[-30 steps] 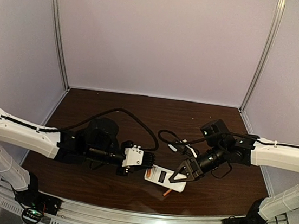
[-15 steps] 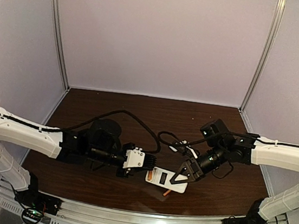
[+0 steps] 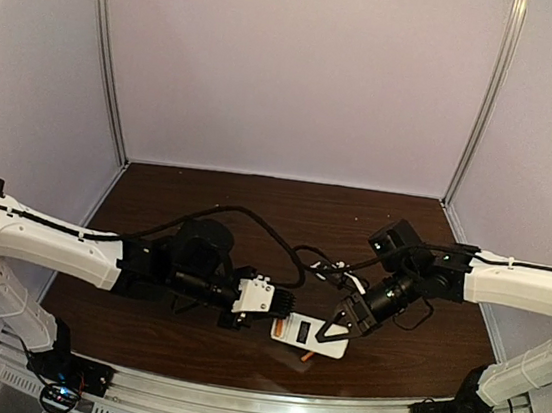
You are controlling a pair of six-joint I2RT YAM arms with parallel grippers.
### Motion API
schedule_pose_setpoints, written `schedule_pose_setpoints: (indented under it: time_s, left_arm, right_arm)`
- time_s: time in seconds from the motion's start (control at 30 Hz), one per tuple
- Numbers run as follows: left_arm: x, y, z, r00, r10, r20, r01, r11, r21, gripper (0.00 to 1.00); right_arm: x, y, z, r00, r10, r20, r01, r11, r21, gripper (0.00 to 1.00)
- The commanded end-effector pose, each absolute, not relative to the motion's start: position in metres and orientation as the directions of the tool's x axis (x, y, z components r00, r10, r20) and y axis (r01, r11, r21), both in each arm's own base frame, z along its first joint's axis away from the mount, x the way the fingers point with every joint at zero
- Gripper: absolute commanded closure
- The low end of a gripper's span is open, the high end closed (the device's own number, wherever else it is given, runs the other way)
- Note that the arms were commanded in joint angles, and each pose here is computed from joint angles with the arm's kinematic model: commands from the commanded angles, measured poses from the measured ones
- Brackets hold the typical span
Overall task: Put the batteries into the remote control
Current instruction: Load the battery into the battery compartment.
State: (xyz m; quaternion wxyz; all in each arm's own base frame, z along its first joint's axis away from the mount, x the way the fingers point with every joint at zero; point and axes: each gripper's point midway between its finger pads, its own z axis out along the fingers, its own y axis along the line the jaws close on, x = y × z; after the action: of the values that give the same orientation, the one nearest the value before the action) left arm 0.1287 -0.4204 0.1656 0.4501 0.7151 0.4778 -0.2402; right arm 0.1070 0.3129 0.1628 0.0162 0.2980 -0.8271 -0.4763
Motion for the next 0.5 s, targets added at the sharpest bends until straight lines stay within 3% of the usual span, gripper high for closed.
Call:
schedule_pose_setpoints:
  time_s: [0.0, 0.47]
  left_arm:
    - [0.111, -0.412, 0.135, 0.415, 0.53, -0.74, 0.91, -0.234, 0.343, 0.93]
    - [0.103, -0.411, 0.115, 0.412, 0.567, -0.713, 0.911, -0.282, 0.301, 0.93]
  right_arm:
    - [0.118, 0.326, 0.203, -0.77, -0.482, -0.418, -0.583, 0.265, 0.768, 1.0]
    - [0.111, 0.329, 0.229, -0.729, -0.466, -0.501, -0.623, 0.15, 0.768, 1.0]
